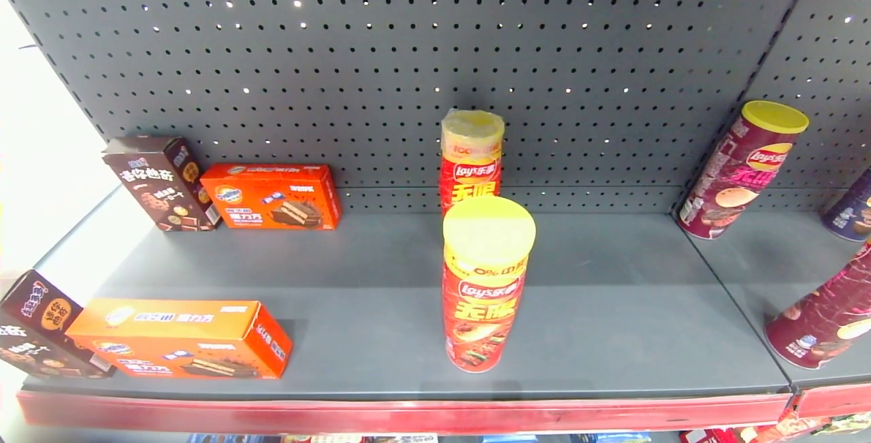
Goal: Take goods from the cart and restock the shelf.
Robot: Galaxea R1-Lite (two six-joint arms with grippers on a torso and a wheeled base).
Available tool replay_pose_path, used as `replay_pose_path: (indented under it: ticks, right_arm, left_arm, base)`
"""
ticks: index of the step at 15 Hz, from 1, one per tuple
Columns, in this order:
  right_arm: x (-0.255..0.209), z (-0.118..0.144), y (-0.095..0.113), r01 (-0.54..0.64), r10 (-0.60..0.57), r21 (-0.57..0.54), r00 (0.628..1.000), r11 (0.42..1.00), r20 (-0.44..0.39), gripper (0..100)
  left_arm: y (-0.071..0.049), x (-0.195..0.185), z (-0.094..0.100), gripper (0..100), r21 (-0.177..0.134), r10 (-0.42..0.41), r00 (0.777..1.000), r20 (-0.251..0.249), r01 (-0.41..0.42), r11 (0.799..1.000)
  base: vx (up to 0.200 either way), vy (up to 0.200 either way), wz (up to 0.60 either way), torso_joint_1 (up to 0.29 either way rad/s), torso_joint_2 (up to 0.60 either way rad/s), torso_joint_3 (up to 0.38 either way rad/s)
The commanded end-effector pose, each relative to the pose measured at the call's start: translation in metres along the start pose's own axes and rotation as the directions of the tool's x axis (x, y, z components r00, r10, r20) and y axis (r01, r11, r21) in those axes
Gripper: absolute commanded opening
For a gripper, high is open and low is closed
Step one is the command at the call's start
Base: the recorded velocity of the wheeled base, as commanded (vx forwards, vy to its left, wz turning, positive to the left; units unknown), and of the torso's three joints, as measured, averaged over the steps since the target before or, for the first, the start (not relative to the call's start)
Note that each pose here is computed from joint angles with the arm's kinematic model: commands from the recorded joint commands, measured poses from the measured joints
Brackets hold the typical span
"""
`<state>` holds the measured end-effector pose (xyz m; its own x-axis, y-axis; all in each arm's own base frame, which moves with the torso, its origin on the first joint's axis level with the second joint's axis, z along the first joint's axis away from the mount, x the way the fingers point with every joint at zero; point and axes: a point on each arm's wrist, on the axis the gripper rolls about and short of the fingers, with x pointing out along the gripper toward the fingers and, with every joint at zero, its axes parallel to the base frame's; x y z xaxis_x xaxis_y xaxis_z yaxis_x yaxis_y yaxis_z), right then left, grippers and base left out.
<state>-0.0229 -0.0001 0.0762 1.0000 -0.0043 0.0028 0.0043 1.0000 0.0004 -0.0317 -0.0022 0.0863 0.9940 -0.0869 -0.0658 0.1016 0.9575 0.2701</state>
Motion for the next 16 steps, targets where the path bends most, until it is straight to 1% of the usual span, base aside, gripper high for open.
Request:
replay_pose_path:
  ticks: [1,2,3,4,5,6,7,8,9,10,11,12,13,14,15,16]
  right_arm:
    - [0.0,-0.001,0.0,0.0,0.0,0.001,1.0,1.0,-0.001,100]
    - [0.0,-0.001,0.0,-0.001,0.001,0.001,1.0,1.0,-0.001,100]
    - [0.0,-0.001,0.0,-0.001,0.001,0.001,1.0,1.0,-0.001,100]
    - [0.0,0.0,0.0,-0.001,0.001,0.001,1.0,1.0,-0.003,100]
    - [0.0,-0.001,0.0,-0.001,0.001,0.001,1.0,1.0,-0.001,100]
    - [0.0,-0.001,0.0,-0.001,0.001,0.001,1.0,1.0,-0.001,100]
    - [0.0,-0.001,0.0,0.0,0.0,0.001,1.0,1.0,-0.001,100]
    - [0.0,-0.001,0.0,0.0,0.0,0.001,1.0,1.0,-0.001,100]
    - [0.0,-0.001,0.0,0.0,0.0,0.001,1.0,1.0,-0.001,100]
    - [0.0,-0.001,0.0,0.0,0.0,0.001,1.0,1.0,-0.001,100]
    - [0.0,-0.001,0.0,0.0,0.0,0.001,1.0,1.0,-0.001,100]
    - [0.0,-0.001,0.0,-0.001,0.001,0.001,1.0,1.0,-0.001,100]
    - [0.0,-0.001,0.0,-0.001,0.001,0.001,1.0,1.0,-0.001,100]
    - [0.0,-0.001,0.0,0.0,0.0,0.001,1.0,1.0,-0.001,100]
    - [0.0,-0.001,0.0,0.0,0.0,0.001,1.0,1.0,-0.001,100]
    - [0.0,-0.001,0.0,0.0,0.0,0.001,1.0,1.0,-0.001,100]
  left_arm:
    - [0.0,0.0,0.0,100,-0.024,-0.022,1.0,0.003,0.022,0.999]
    - [-0.001,0.0,0.0,100,-0.045,-0.044,0.999,0.01,0.044,0.998]
    - [-0.001,0.0,0.0,100,-0.089,-0.078,0.997,0.018,0.079,0.993]
    - [-0.002,0.001,0.0,100,-0.109,-0.097,0.995,0.023,0.099,0.989]
    - [-0.002,0.0,0.0,100,-0.123,-0.119,0.992,0.03,0.122,0.985]
    - [-0.004,0.0,0.0,100,-0.142,-0.165,0.985,0.045,0.17,0.975]
    - [-0.004,0.0,0.0,100,-0.152,-0.177,0.983,0.049,0.182,0.971]
    - [-0.004,0.0,0.0,100,-0.153,-0.172,0.984,0.05,0.178,0.972]
    - [-0.003,0.002,0.0,100,-0.143,-0.139,0.988,0.06,0.146,0.979]
    - [-0.001,0.003,-0.002,100,-0.153,-0.048,0.998,0.046,0.054,0.987]
    - [0.0,0.004,-0.003,100,-0.172,0.018,0.999,0.027,-0.014,0.985]
    - [0.001,0.004,-0.004,100,-0.22,0.073,0.997,0.017,-0.068,0.973]
    - [0.001,0.004,-0.003,100,-0.223,0.077,0.997,0.024,-0.069,0.972]
    - [0.0,0.008,-0.01,100,-0.212,0.07,0.997,0.017,-0.065,0.975]
    - [0.0,0.009,-0.01,100,-0.213,0.079,0.996,0.048,-0.067,0.975]
    - [0.0,0.009,-0.01,100,-0.212,0.083,0.995,0.048,-0.071,0.975]
  base:
    - [0.0,0.0,0.0,0.0,0.0,0.0]
    - [0.0,0.0,0.0,0.0,0.0,0.0]
    - [0.0,0.0,0.0,0.0,0.0,0.0]
    - [0.0,0.0,0.0,0.0,0.0,0.0]
    - [0.0,0.0,0.0,0.0,0.0,0.0]
    - [0.0,0.0,0.0,0.0,0.0,0.0]
    - [0.0,0.0,0.0,0.0,0.0,0.0]
    - [0.0,0.0,0.0,0.0,0.0,0.0]
    - [0.0,0.0,0.0,0.0,0.0,0.0]
    - [0.0,0.0,0.0,0.0,0.0,0.0]
    - [0.0,0.0,0.0,0.0,0.0,0.0]
    - [0.0,0.0,0.0,0.0,0.0,0.0]
    - [0.0,0.0,0.0,0.0,0.0,0.0]
    - [0.0,0.0,0.0,0.0,0.0,0.0]
    - [0.0,0.0,0.0,0.0,0.0,0.0]
    - [0.0,0.0,0.0,0.0,0.0,0.0]
